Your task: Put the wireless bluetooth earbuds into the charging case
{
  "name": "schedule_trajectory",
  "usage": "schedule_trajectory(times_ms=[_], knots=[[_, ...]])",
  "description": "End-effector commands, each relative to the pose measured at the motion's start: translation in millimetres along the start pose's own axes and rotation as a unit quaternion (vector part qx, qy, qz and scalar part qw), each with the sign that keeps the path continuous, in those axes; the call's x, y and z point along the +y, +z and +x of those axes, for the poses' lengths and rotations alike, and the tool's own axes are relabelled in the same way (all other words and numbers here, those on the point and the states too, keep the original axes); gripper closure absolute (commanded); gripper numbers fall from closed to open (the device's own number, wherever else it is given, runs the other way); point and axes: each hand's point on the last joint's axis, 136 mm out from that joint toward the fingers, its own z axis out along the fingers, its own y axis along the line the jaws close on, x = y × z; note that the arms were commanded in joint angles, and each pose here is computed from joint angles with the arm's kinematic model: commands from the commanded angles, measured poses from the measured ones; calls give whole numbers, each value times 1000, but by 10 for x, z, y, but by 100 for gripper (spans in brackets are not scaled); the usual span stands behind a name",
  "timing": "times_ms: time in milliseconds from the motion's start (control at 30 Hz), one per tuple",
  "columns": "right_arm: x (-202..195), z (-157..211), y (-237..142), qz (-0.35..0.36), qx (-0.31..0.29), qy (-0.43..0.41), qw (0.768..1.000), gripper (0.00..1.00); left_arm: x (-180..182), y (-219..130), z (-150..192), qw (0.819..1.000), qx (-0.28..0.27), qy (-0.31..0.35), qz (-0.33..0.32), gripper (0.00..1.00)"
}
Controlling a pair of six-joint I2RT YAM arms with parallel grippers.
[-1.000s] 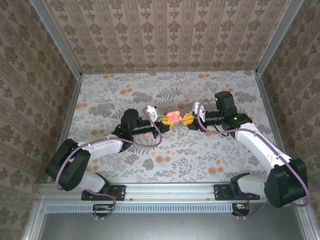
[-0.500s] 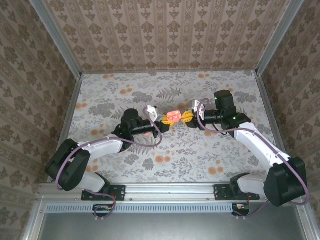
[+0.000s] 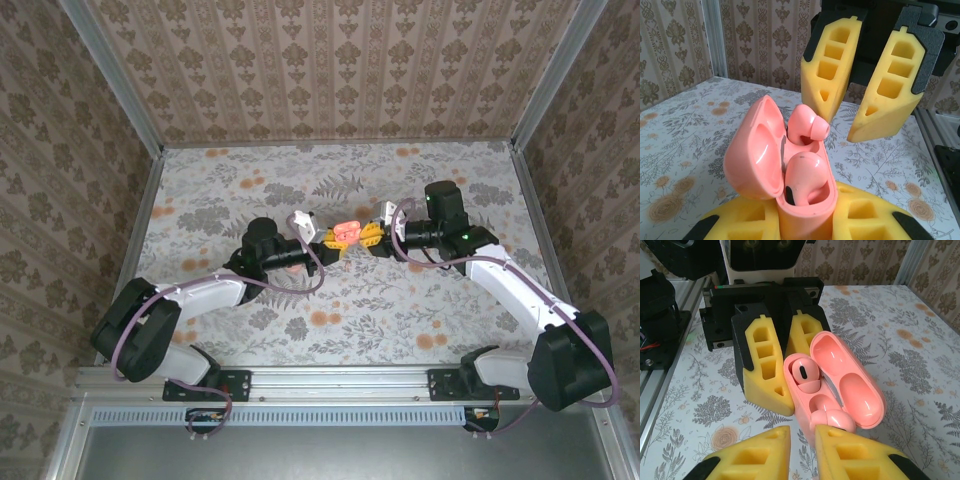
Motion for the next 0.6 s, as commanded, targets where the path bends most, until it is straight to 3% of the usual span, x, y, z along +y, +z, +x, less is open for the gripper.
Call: schedule_trajectory(times_ms=[0, 567], knots=[[-17, 27, 50, 0, 0, 5, 1000, 79, -117, 39, -269, 999, -31, 33, 26, 84], [-64, -17, 126, -2, -1, -1, 1000, 78, -146, 48, -268, 998, -30, 36, 31, 84]])
